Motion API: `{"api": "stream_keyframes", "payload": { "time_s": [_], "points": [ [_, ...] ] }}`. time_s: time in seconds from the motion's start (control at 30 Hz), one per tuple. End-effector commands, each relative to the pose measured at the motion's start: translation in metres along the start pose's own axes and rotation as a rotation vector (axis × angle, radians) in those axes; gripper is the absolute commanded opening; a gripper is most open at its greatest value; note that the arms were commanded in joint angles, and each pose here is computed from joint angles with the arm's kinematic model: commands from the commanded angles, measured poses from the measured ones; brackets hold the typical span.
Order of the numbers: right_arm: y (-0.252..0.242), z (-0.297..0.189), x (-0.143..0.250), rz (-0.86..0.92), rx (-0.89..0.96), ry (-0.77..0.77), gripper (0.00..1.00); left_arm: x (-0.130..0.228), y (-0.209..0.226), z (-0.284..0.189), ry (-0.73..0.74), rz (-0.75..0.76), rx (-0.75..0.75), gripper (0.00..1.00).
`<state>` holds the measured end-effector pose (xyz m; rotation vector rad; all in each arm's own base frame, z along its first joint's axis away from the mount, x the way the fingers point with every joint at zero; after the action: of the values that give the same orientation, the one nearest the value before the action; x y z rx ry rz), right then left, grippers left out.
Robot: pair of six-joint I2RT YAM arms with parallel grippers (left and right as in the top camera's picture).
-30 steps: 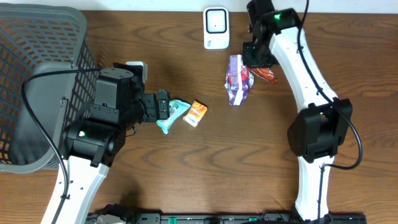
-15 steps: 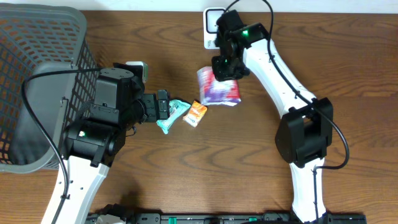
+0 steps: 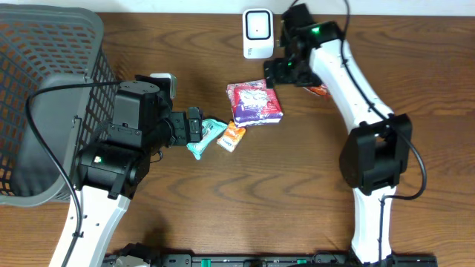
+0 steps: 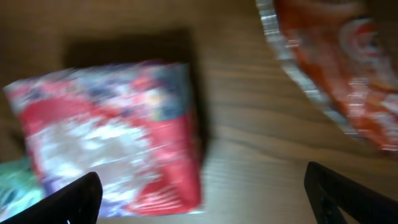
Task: Scan the item barcode
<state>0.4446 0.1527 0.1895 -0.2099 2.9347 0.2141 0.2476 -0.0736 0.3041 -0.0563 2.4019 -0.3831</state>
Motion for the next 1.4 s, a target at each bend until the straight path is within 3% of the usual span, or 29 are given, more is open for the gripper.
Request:
{"api": "stream_keyframes", "payload": {
  "time_s": [0.0, 0.23, 0.5, 0.73, 1.37],
  "points": [
    [-0.02, -0.011, -0.007, 0.033, 0.074, -0.037, 0.99, -0.002, 0.0, -0.002, -0.008, 0.003, 0.006, 0.98],
    [-0.037, 0.004, 0.0, 0.036, 0.109, 0.012, 0.99, -0.002, 0.0, -0.002, -0.008, 0.003, 0.005, 0.98],
    [-0.013, 0.039, 0.006, -0.043, -0.242, 0.018, 0.99, -0.002, 0.0, -0.002, -0.008, 0.003, 0.006, 0.98],
    [-0.006, 0.062, 0.019, -0.042, -0.387, 0.05, 0.99, -0.002, 0.0, -0.002, -0.008, 0.003, 0.006, 0.98],
    [-0.003, 0.037, 0.008, -0.062, -0.367, -0.016, 0.98, -0.002, 0.0, -0.002, -0.008, 0.004, 0.006, 0.98]
  ]
}}
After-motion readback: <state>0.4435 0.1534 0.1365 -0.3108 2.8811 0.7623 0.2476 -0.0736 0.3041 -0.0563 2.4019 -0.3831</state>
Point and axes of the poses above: each gripper's point midway between its finger pads, its own z axis out along the fingers, its own y axis along the line the jaws close on, x = y × z, the point moved 9 cm from there along -z, back along the fingers, and after that the axes turned 4 degrees about -z, right-handed, at the moved point
